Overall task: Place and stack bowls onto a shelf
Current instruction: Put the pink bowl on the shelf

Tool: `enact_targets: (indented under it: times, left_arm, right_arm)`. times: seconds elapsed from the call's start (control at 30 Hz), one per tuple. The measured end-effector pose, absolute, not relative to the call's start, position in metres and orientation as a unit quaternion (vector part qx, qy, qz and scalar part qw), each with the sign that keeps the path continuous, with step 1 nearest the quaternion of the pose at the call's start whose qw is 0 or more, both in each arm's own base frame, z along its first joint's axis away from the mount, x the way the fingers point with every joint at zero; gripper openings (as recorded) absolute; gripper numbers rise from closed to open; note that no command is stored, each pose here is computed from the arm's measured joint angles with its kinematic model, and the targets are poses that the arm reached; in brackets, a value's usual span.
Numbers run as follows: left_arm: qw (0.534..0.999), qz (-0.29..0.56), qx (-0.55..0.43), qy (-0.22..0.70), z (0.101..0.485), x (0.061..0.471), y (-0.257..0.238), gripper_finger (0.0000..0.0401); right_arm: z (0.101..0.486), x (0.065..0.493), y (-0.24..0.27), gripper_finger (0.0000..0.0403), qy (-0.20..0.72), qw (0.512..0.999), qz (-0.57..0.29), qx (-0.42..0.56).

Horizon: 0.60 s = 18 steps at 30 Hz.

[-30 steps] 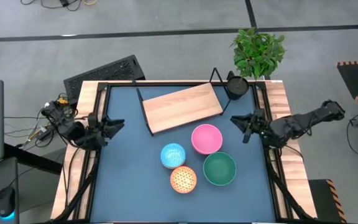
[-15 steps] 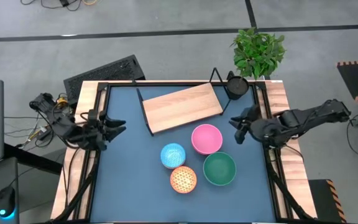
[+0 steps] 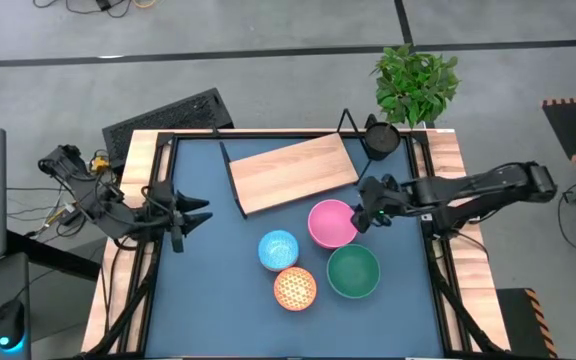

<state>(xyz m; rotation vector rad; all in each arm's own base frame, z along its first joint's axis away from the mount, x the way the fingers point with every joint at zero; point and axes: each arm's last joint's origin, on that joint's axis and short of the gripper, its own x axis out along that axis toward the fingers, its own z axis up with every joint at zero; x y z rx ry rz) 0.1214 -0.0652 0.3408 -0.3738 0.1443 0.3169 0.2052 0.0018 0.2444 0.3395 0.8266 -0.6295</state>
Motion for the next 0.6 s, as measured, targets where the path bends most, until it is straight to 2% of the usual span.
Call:
enact_targets:
  times: [0.2, 0.6]
  left_arm:
    - [0.964, 0.165, -0.193, 0.086, 0.336, 0.122, -0.066, 0.0162]
    - [0.962, 0.16, -0.194, 0.104, 0.332, 0.121, -0.065, 0.0162]
  right_arm:
    - [0.229, 0.218, -0.007, 0.0264, 0.422, 0.835, -0.315, 0.16]
    - [0.232, 0.223, -0.006, 0.0264, 0.401, 0.85, -0.295, 0.174]
